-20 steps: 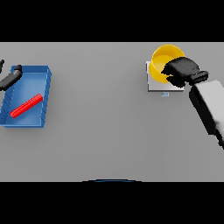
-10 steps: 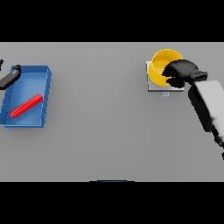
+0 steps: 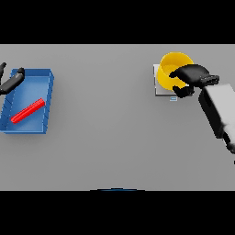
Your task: Pick up the red beaker and tilt it to pour out 1 green nut into yellow bowl. Pick up the yellow bowl and place it on the metallic measuring scale.
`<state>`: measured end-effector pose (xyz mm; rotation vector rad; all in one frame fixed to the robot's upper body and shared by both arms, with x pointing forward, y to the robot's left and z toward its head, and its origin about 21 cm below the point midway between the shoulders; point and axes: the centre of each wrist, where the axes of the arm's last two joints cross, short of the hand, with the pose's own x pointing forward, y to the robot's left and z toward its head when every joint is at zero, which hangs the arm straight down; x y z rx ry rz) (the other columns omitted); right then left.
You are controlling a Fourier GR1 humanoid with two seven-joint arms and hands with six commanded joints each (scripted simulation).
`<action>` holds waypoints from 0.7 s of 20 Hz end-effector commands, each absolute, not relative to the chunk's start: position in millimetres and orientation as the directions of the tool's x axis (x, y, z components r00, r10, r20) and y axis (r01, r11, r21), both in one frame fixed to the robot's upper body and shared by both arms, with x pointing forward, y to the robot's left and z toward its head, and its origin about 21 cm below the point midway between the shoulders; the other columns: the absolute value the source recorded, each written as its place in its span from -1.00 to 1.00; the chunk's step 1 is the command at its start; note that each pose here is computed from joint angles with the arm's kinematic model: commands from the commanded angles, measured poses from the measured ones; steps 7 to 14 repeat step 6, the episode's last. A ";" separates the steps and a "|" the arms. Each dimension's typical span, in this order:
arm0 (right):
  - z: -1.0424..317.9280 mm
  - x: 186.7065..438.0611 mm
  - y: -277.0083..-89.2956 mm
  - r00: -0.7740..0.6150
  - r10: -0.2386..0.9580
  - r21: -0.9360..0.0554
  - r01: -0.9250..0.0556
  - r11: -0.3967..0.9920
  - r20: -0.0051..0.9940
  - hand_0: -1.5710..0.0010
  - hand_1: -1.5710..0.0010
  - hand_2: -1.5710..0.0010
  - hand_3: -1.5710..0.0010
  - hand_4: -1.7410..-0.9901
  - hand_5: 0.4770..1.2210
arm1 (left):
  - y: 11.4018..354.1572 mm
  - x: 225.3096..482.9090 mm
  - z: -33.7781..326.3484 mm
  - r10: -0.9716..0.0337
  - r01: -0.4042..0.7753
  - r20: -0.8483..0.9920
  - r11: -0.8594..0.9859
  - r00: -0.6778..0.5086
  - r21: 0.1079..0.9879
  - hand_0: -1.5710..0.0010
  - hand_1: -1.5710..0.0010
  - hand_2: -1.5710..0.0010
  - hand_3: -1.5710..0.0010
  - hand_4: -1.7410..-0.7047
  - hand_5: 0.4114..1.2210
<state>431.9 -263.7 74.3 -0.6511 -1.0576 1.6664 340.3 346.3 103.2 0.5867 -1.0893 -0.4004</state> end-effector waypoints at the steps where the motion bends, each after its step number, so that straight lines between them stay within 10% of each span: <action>1: 73.7 431.9 -265.1 -0.336 0.939 -0.875 -0.474 -0.102 0.073 0.85 0.75 0.60 0.48 -0.24 -0.06 | 347.5 338.7 99.5 -0.571 0.019 0.704 0.782 0.421 0.623 1.00 1.00 1.00 1.00 0.97 -0.29; 14: 75.0 433.3 -268.3 -0.288 0.956 -0.861 -0.499 -0.092 0.064 0.95 0.92 0.87 0.65 -0.12 -0.24 | 349.2 341.0 105.4 -0.577 0.019 0.705 0.779 0.412 0.626 1.00 1.00 1.00 1.00 0.97 -0.30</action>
